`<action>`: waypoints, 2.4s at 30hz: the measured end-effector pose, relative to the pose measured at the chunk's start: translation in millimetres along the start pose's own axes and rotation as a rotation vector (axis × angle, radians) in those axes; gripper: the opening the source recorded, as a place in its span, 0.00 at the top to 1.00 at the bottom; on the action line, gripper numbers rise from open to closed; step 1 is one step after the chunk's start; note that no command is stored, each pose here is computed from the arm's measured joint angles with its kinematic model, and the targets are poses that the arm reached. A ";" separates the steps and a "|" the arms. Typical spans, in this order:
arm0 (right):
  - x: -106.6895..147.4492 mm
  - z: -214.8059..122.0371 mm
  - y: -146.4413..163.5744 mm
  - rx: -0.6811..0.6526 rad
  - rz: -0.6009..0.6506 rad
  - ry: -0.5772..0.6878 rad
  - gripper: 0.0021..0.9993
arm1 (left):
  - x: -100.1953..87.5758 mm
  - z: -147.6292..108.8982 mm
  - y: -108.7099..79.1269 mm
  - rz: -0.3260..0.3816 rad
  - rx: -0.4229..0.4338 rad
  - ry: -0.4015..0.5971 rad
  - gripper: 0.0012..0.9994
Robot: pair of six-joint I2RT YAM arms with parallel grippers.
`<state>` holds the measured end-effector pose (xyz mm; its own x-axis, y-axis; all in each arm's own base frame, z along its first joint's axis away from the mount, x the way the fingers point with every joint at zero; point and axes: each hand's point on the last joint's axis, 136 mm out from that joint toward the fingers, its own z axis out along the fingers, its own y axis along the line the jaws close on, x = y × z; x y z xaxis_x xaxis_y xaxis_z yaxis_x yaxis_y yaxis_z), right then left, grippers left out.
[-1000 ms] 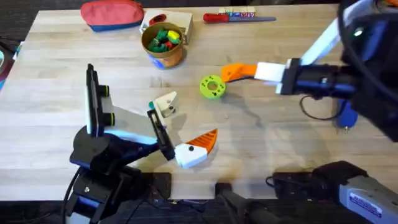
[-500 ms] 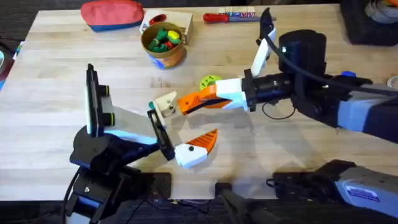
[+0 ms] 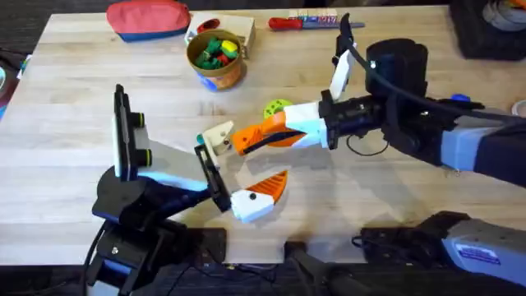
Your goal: Pick up the gripper from the table and insert it into the empty holder that is missing its gripper. Then pick up a screw, insert it into the mounting hole, and use the screwdriver to tighten it. Finally, clean up the table by picking up the vegetable and placing it into the bucket.
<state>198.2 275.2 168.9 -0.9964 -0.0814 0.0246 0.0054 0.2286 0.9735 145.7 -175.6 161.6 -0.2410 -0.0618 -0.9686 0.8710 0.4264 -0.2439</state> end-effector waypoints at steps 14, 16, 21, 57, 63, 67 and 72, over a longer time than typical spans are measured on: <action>-10.1 13.6 5.2 -0.027 0.004 -0.018 1.00 | -0.5 -0.1 2.3 0.004 -0.013 -0.003 0.01; -11.0 18.1 3.5 -0.028 0.015 -0.014 1.00 | -0.6 -0.1 2.8 0.004 -0.016 -0.003 0.01; -7.6 28.2 -2.8 -0.019 0.042 0.008 1.00 | -0.3 -0.1 1.9 -0.001 -0.011 -0.002 0.01; -36.6 65.1 -1.1 0.023 -0.005 -0.091 1.00 | -5.1 -2.8 23.9 -0.027 -0.133 -0.030 0.01; -35.2 65.2 -0.7 0.021 -0.011 -0.083 1.00 | -5.1 -2.7 23.7 -0.027 -0.132 -0.030 0.01; -34.8 65.2 -0.5 0.020 -0.012 -0.080 0.99 | -5.1 -2.7 23.7 -0.027 -0.132 -0.030 0.01; -34.5 64.9 -0.2 0.018 -0.013 -0.078 0.94 | -5.1 -2.7 23.7 -0.027 -0.131 -0.029 0.01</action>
<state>227.0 340.9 153.1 -0.9999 -0.0091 -0.0060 -0.0081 0.2456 0.9693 166.4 -162.8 160.9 -0.2490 -0.1003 -0.9633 0.8004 0.5386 -0.2630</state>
